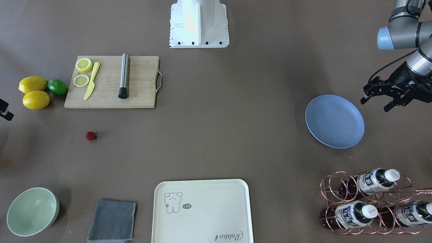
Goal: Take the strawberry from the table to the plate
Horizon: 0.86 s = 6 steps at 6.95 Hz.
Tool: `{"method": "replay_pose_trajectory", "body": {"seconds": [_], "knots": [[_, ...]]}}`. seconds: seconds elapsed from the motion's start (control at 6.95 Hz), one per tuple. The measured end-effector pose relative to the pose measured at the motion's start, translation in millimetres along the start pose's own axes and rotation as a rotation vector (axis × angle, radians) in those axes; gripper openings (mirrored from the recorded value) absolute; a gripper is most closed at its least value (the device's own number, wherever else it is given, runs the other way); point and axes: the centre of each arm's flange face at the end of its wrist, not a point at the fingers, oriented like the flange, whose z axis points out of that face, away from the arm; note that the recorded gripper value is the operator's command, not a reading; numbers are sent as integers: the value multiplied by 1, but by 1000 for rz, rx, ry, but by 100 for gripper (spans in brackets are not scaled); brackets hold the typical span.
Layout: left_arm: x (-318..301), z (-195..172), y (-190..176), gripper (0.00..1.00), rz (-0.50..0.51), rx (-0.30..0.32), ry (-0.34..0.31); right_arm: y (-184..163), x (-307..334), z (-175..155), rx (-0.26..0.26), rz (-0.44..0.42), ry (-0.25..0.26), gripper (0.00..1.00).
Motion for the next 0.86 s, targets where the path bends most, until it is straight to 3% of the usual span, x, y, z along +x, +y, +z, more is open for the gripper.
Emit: {"method": "replay_pose_trajectory", "body": {"seconds": [0.29, 0.43, 0.86], "knots": [[-10, 35, 16, 97, -5, 9, -12, 3, -15, 1, 6, 25, -3, 100], [-4, 49, 18, 87, -4, 7, -19, 5, -21, 0, 10, 33, -6, 100], [0, 63, 14, 75, -1, 3, -23, 8, -25, -1, 12, 37, -9, 100]]}}
